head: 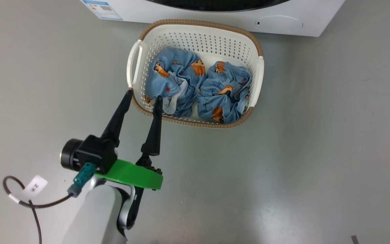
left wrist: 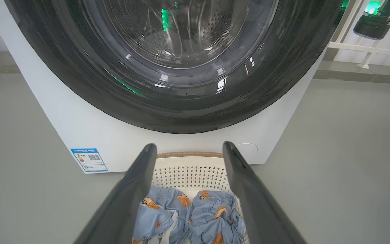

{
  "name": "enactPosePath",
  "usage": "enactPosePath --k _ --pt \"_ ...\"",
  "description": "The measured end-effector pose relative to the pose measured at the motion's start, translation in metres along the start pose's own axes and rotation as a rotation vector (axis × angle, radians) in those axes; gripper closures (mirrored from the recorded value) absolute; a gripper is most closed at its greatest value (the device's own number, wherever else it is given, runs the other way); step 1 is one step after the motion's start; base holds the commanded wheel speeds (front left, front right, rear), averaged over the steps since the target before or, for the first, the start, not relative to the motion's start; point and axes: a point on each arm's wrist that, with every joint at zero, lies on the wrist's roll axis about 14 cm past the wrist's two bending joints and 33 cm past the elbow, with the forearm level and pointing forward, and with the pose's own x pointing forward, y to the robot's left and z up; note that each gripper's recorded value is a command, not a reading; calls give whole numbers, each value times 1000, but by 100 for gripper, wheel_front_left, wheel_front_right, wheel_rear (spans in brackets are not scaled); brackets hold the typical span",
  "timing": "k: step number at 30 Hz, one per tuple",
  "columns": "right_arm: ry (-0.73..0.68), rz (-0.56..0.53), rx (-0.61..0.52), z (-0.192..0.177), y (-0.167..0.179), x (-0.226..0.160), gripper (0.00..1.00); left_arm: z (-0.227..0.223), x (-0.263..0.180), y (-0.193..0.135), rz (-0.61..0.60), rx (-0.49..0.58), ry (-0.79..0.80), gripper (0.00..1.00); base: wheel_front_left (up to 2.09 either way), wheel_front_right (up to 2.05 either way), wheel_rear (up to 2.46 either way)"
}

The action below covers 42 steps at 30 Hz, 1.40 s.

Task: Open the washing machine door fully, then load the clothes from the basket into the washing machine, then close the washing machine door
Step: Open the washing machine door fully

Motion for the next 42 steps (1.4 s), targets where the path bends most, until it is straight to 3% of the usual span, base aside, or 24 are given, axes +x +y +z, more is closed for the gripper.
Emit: enactPosePath --k 26,42 --pt "179 -30 -82 -18 -2 -21 100 5 3 -7 -15 -1 -12 0 0 0 0" --pt "355 10 -93 -66 -7 -56 100 15 2 -14 -30 -6 -34 0 0 0 0"
